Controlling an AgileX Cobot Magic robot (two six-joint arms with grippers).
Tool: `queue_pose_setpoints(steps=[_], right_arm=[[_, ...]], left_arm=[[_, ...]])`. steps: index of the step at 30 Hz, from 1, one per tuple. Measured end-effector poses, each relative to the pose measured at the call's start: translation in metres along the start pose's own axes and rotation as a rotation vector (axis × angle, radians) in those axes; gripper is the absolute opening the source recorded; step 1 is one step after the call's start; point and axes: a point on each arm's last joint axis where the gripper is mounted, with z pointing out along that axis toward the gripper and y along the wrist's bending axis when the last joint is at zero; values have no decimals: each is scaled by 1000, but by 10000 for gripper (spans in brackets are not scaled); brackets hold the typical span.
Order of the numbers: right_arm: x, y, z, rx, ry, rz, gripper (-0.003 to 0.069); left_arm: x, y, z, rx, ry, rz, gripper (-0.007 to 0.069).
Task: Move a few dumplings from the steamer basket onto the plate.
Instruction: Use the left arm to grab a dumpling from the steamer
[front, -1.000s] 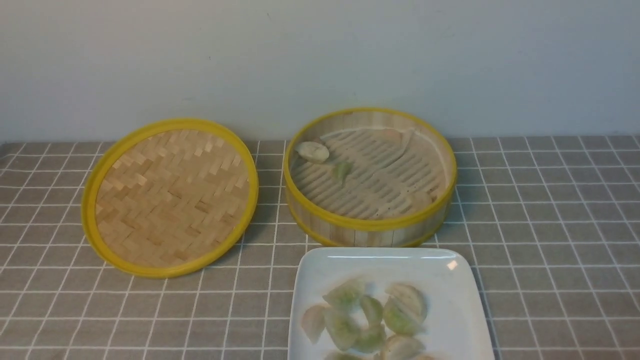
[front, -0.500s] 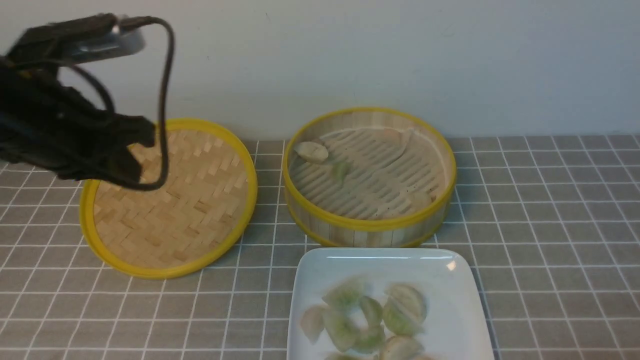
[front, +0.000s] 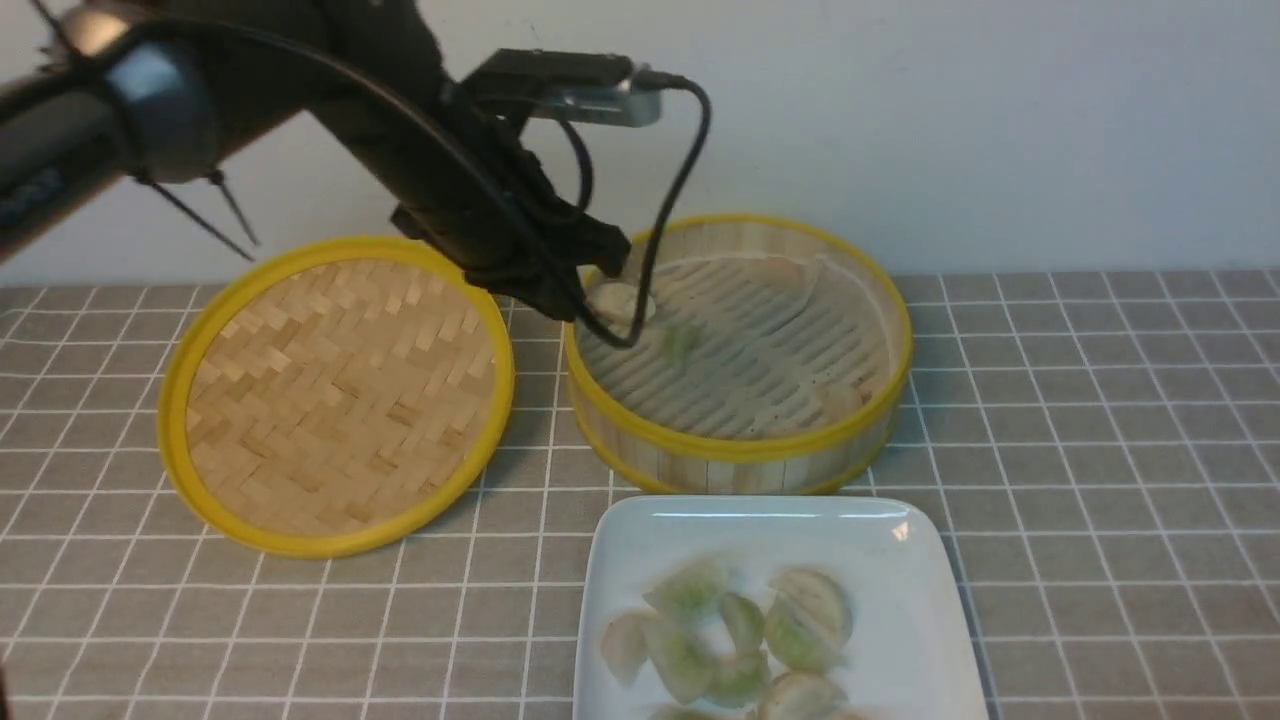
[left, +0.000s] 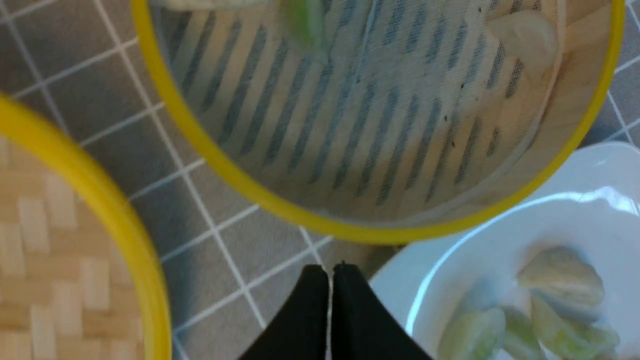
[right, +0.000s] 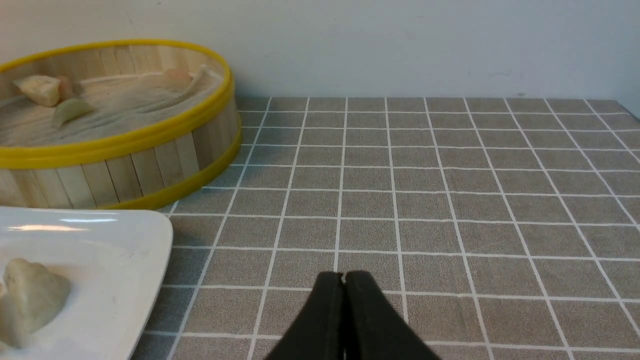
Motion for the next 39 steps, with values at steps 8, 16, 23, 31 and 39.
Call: queue_pose_setpoints(steps=[8,16,23,31,39], right_arm=[[0,0,0,0,0,0,-13],[0,0,0,0,0,0,-13],[0,0,0,0,0,0,-13],[0,0,0,0,0,0,-13],[0,0,0,0,0,0,-13]], left_arm=[[-32,-11,62,-34,-93,106,176],[-37,1,135,-49,-119,102,391],[-34,9,164,-64,-149,101,387],[-33,9,164,-64,-129,106,179],[-42,-8,100,-27,-41,124,162]])
